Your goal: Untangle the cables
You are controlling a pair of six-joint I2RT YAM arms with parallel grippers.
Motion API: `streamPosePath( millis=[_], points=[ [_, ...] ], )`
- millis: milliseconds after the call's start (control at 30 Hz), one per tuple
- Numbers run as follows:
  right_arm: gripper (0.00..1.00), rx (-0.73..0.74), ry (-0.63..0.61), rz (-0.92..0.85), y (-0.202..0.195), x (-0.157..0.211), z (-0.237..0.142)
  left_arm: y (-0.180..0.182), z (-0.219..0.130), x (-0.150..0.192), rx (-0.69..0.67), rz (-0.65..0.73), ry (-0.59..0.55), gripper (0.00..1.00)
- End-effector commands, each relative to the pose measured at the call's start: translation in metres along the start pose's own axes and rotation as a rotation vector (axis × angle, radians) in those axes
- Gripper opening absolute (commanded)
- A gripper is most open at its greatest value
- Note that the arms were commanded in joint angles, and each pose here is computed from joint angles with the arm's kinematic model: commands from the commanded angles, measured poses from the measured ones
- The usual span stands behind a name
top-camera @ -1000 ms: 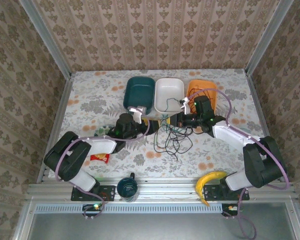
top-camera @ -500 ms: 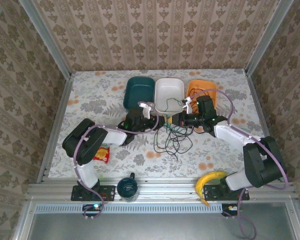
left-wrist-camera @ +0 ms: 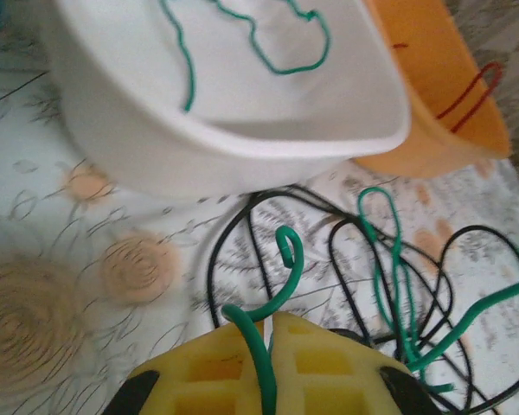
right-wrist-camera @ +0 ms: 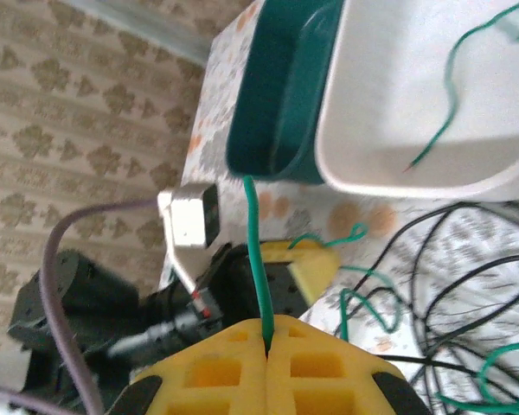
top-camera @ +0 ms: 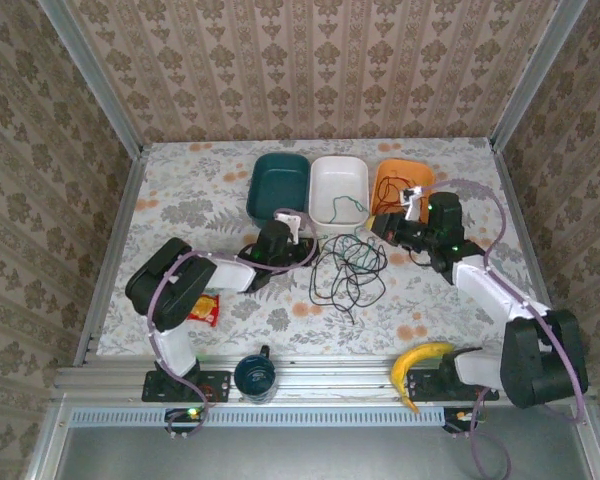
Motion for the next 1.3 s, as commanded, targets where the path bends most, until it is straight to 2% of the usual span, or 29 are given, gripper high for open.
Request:
streamPosePath(
  millis=[0,100,233,533,567,633,733,833,933,1067,1167,1267],
  points=[
    [0.02,0.110,-0.177,0.021,-0.016,-0.026,-0.021,0.027,-0.017,0.010,-0.151,0.012,0.006,0.00],
    [0.01,0.199,-0.273,0.036,-0.032,-0.033,-0.038,0.031,-0.023,0.013,-0.167,0.006,0.008,0.00],
    [0.01,0.276,-0.337,0.047,-0.044,-0.037,-0.053,0.032,-0.025,0.017,-0.169,0.002,0.017,0.00],
    [0.01,0.371,-0.354,-0.012,-0.049,-0.038,-0.071,0.032,-0.025,0.017,-0.159,-0.003,0.016,0.00],
    [0.01,0.361,-0.343,-0.025,-0.047,-0.037,-0.070,0.030,-0.024,0.018,-0.146,0.003,0.019,0.06],
    [0.01,0.335,-0.310,-0.043,-0.042,-0.035,-0.065,0.025,-0.025,0.017,-0.119,0.010,0.017,0.32],
    [0.01,0.305,-0.277,-0.047,-0.039,-0.031,-0.060,0.015,-0.026,0.015,-0.063,0.034,0.014,0.50],
    [0.01,0.297,-0.274,-0.040,-0.040,-0.030,-0.057,0.002,-0.025,0.017,-0.016,0.085,0.036,0.63],
    [0.01,0.287,-0.269,-0.037,-0.039,-0.029,-0.054,-0.013,-0.023,0.024,0.019,0.154,0.081,0.68],
    [0.02,0.275,-0.255,-0.039,-0.037,-0.029,-0.051,-0.025,-0.019,0.030,0.057,0.208,0.122,0.70],
    [0.02,0.255,-0.249,-0.048,-0.032,-0.030,-0.050,-0.028,-0.012,0.032,0.071,0.214,0.144,0.68],
    [0.02,0.249,-0.253,-0.054,-0.027,-0.033,-0.052,-0.025,-0.004,0.037,0.075,0.209,0.171,0.62]
  ],
)
Point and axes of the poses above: each hand's point on the last joint's axis, 136 mm out from that joint toward the fingers, its own z axis out along the fingers, its own y axis along the line the jaws close on, x = y × z, the point moved 1 cm from there along -z, back along the fingers, and after that the axes turned 1 degree about z, right-handed, at the moved point
